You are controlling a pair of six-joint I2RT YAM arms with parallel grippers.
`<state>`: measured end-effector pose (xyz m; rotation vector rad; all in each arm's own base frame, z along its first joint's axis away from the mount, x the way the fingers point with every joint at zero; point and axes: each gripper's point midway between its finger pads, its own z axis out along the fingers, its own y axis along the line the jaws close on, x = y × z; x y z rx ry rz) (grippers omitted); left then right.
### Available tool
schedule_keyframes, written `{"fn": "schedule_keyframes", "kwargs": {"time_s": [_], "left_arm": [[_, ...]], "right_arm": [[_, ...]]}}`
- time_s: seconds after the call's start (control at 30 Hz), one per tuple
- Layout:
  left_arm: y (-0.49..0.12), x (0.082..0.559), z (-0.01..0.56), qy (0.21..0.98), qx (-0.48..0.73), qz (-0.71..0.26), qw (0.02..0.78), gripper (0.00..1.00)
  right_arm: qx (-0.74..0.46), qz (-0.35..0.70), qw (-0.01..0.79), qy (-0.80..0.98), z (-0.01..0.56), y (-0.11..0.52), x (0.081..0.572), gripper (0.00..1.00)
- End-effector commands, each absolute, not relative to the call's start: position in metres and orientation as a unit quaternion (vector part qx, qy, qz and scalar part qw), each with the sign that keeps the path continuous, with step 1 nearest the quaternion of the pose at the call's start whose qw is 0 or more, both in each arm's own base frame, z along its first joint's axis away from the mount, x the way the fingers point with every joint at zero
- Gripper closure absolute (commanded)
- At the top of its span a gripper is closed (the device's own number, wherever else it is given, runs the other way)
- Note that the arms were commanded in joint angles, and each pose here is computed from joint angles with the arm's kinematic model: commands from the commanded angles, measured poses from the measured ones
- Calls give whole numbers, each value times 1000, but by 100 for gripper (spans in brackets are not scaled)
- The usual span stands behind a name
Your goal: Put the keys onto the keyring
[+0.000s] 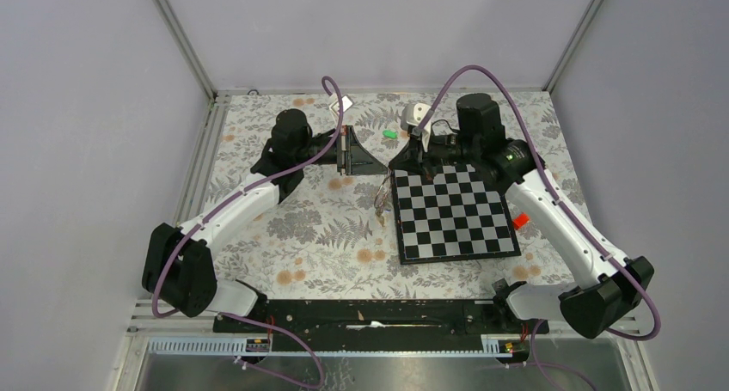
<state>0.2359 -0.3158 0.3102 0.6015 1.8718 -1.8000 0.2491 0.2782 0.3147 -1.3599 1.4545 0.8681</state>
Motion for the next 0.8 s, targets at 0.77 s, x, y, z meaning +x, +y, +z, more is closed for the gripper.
{"fn": "schedule_keyframes", "kwargs": {"time_s": [0.77], "left_arm": [[-315, 201, 336, 640, 293, -669, 239, 100]], "right_arm": [[-545, 306, 504, 596, 329, 276, 279, 100]]}}
